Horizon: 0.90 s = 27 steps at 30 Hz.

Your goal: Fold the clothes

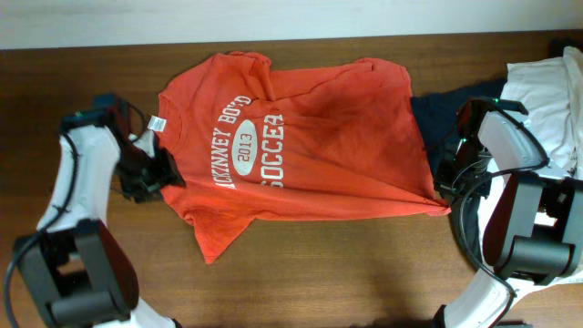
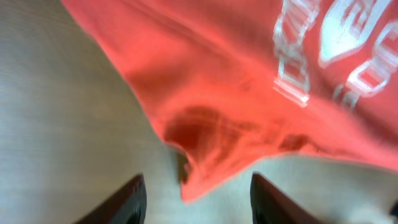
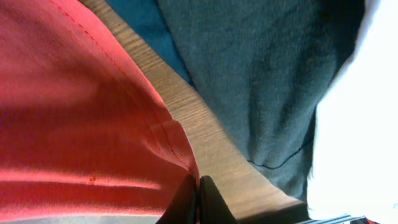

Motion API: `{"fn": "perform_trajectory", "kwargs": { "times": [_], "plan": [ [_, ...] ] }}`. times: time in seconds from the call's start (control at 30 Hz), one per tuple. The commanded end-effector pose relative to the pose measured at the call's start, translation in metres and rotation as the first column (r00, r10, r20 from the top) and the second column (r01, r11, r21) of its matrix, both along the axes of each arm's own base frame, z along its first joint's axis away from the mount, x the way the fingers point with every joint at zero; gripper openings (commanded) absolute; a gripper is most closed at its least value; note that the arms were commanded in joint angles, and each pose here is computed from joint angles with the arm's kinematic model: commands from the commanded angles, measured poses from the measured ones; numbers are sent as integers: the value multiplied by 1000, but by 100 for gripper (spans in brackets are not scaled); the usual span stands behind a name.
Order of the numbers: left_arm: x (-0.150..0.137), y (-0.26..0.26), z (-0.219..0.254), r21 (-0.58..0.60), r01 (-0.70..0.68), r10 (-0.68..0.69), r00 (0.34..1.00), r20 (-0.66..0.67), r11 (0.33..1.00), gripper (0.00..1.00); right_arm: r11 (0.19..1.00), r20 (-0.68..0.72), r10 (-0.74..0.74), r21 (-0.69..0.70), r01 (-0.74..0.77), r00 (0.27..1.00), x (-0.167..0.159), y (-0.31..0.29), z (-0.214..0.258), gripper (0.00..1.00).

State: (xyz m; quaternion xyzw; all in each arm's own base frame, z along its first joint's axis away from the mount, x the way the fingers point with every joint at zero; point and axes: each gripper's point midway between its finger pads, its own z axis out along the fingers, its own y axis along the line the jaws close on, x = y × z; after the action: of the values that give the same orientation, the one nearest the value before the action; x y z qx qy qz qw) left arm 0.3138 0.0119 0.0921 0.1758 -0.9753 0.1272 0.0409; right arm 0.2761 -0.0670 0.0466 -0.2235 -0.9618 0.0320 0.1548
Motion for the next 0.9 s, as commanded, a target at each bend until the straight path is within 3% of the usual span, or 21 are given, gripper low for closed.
{"fn": "perform_trajectory", "kwargs": {
  "times": [0.0,0.13,0.23,0.3,0.33,0.37,0.5,0.6,0.8,0.87],
  "plan": [
    [-34,-18,-32,18,-86,87,994,-64,996,52,1000,7,5,-24,-5,1000,-1,-5,4,4],
    [-61,-17,-76,56,-151,157,981,-117,987,48,1000,7,5,-24,-5,1000,-1,-5,4,4],
    [-61,-17,-92,55,-153,157,984,-79,987,41,1000,7,5,-23,-5,1000,-1,-5,4,4],
    [-50,-16,-100,54,-156,157,987,-19,986,22,1000,6,5,-23,-4,1000,-1,-5,4,4],
    [-49,-15,-102,55,-157,157,987,-10,986,6,1000,5,5,-23,-5,1000,-2,-5,4,4],
    [-50,-15,-101,55,-156,157,988,-12,986,0,1000,-1,5,-21,-5,1000,-3,-5,4,4],
    [-66,-8,-91,77,-158,162,985,-52,984,0,1000,-23,5,-17,-6,1000,-8,-4,6,4],
    [-89,24,-56,161,-231,240,970,-40,959,0,1000,-75,6,-5,-6,997,-20,-1,11,4],
    [-127,51,-7,156,-325,324,945,37,933,0,999,-132,25,43,-20,991,-36,7,23,4],
    [-127,40,4,70,-317,311,947,78,946,0,997,-107,34,66,-27,994,-37,11,31,4]
  ]
}}
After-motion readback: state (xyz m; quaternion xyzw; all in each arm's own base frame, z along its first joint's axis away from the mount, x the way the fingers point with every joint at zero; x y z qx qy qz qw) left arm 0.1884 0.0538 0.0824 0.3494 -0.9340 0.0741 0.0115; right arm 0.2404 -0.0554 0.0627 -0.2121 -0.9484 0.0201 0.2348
